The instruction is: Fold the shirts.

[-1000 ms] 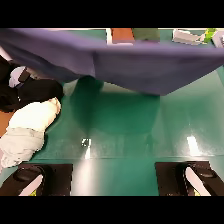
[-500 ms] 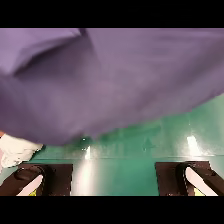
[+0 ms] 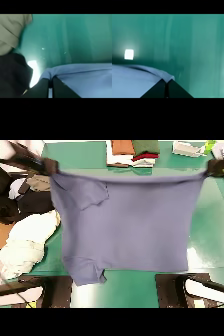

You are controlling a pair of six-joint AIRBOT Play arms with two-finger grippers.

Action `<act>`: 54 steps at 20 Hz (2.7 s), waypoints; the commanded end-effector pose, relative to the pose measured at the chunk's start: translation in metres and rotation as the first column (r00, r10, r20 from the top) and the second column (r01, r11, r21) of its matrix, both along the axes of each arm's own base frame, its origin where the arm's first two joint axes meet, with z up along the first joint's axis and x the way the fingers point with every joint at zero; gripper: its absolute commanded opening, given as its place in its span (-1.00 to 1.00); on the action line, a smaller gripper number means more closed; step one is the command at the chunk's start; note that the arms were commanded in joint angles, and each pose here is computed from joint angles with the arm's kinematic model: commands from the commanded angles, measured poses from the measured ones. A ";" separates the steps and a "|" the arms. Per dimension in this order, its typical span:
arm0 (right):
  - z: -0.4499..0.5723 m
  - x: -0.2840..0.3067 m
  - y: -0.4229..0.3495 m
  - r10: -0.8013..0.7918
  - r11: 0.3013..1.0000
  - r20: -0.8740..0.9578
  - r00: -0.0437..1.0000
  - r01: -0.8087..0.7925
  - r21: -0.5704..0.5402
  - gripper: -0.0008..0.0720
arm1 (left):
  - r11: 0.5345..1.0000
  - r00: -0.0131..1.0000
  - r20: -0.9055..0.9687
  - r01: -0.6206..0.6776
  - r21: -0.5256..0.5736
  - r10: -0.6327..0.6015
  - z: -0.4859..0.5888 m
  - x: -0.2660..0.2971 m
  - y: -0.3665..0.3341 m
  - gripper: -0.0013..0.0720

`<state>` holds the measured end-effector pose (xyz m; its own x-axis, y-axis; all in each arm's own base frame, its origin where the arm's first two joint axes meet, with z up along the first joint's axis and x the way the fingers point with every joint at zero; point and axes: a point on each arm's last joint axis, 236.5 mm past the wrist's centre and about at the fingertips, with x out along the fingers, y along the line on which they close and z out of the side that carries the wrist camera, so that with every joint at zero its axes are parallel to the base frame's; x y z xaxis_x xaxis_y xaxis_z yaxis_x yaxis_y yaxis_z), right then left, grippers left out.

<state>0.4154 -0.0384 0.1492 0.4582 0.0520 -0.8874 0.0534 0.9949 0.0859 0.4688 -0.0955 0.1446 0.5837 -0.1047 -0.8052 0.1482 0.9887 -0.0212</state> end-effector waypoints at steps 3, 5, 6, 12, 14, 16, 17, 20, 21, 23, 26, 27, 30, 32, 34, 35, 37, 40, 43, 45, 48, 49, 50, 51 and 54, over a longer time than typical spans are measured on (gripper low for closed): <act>-0.134 0.043 0.001 0.008 0.999 -0.214 0.977 0.003 0.050 -0.94 | 1.000 0.997 -0.067 0.027 0.017 -0.026 -0.111 0.055 -0.014 -0.89; -0.132 0.064 0.008 0.017 0.996 -0.190 0.982 0.000 0.092 -0.94 | 1.000 0.998 -0.050 0.029 0.012 -0.029 -0.113 0.060 -0.016 -0.89; -0.125 0.071 0.008 0.019 0.996 -0.173 0.985 -0.003 0.093 -0.94 | 0.999 0.998 -0.057 0.039 0.010 -0.038 -0.112 0.059 -0.014 -0.89; -0.108 0.040 0.006 0.057 0.996 -0.207 0.977 -0.042 0.077 -0.93 | 0.996 0.917 -0.389 0.088 -0.017 -0.087 -0.140 -0.012 0.016 -0.89; -0.123 0.021 0.009 0.053 0.996 -0.240 0.969 -0.033 0.084 -0.93 | 0.994 0.896 -0.430 0.091 -0.056 -0.106 -0.157 -0.025 0.007 -0.89; -0.141 0.003 0.012 0.047 0.996 -0.268 0.962 -0.023 0.091 -0.93 | 0.994 0.881 -0.462 0.077 -0.073 -0.102 -0.176 -0.035 0.005 -0.89; -0.151 -0.008 0.013 0.045 0.995 -0.289 0.956 -0.018 0.094 -0.93 | 0.995 0.871 -0.481 0.074 -0.072 -0.100 -0.185 -0.041 0.005 -0.89; -0.179 -0.030 0.017 0.037 0.995 -0.331 0.943 -0.003 0.103 -0.93 | 0.995 0.843 -0.529 0.067 -0.071 -0.094 -0.206 -0.058 0.007 -0.89; -0.187 -0.036 0.018 0.035 0.994 -0.344 0.938 0.001 0.105 -0.93 | 0.995 0.836 -0.541 0.066 -0.072 -0.095 -0.208 -0.062 0.007 -0.89; -0.196 -0.044 0.022 0.036 0.993 -0.364 0.931 0.008 0.119 -0.91 | 0.997 0.831 -0.553 0.033 -0.073 -0.068 -0.207 -0.064 0.007 -0.89; -0.192 -0.043 0.032 0.044 0.986 -0.361 0.932 0.017 0.163 0.02 | 0.998 0.822 -0.569 -0.008 -0.058 -0.027 -0.198 -0.069 0.011 0.21; -0.183 -0.042 0.031 0.047 0.987 -0.351 0.935 0.012 0.163 0.02 | 0.999 0.829 -0.558 -0.004 -0.052 -0.026 -0.189 -0.070 0.013 0.19; -0.146 -0.052 0.023 0.029 0.989 -0.295 0.955 0.015 0.146 0.02 | 0.999 0.873 -0.487 -0.024 -0.022 0.010 -0.142 -0.080 0.024 0.19; -0.141 -0.087 0.013 -0.005 0.987 -0.326 0.945 0.057 0.148 0.03 | 0.999 0.889 -0.457 -0.041 -0.029 0.023 -0.124 -0.105 0.027 0.19; -0.155 -0.132 -0.004 -0.052 0.989 -0.401 0.914 0.102 0.105 0.23 | 0.997 0.890 -0.454 -0.069 -0.036 0.046 -0.125 -0.139 0.031 0.19; -0.164 -0.156 -0.010 -0.072 0.988 -0.444 0.893 0.124 0.089 0.48 | 0.996 0.888 -0.456 -0.082 -0.040 0.055 -0.129 -0.157 0.033 0.19; -0.182 -0.203 -0.007 -0.096 0.980 -0.533 0.841 0.172 0.095 0.49 | 0.991 0.878 -0.470 -0.122 -0.045 0.087 -0.139 -0.192 0.037 0.19; -0.207 -0.250 0.008 -0.096 0.974 -0.596 0.797 0.197 0.108 0.40 | 0.987 0.872 -0.477 -0.152 -0.060 0.105 -0.150 -0.223 0.038 0.19; -0.226 -0.276 0.020 -0.095 0.968 -0.644 0.759 0.223 0.120 0.39 | 0.987 0.865 -0.492 -0.151 -0.062 0.102 -0.155 -0.233 0.037 0.19; -0.236 -0.285 0.028 -0.084 0.962 -0.662 0.745 0.235 0.142 0.34 | 0.986 0.868 -0.485 -0.151 -0.063 0.102 -0.154 -0.231 0.037 0.19; -0.239 -0.275 0.040 -0.079 0.949 -0.632 0.771 0.251 0.188 0.25 | 0.986 0.879 -0.465 -0.153 -0.070 0.104 -0.153 -0.225 0.036 0.19; -0.240 -0.273 0.040 -0.081 0.954 -0.627 0.775 0.242 0.176 0.25 | 0.986 0.879 -0.465 -0.153 -0.069 0.104 -0.153 -0.225 0.037 0.19; -0.241 -0.271 0.042 -0.072 0.959 -0.620 0.781 0.226 0.173 0.20 | 0.986 0.879 -0.466 -0.153 -0.069 0.104 -0.154 -0.226 0.037 0.19; -0.241 -0.269 0.044 -0.062 0.963 -0.613 0.788 0.208 0.171 0.08 | 0.986 0.878 -0.467 -0.153 -0.070 0.103 -0.154 -0.226 0.036 0.19; -0.242 -0.262 0.053 -0.011 0.978 -0.589 0.808 0.132 0.162 -0.94 | 0.987 0.859 -0.502 -0.150 -0.059 0.101 -0.155 -0.235 0.037 0.19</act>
<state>0.1464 0.0078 -0.0908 -0.1519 0.2486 -0.9566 0.2730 0.9408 0.2012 0.2411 -0.0589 -0.0093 0.1540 -0.1485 -0.9769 -0.0304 0.9875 -0.1549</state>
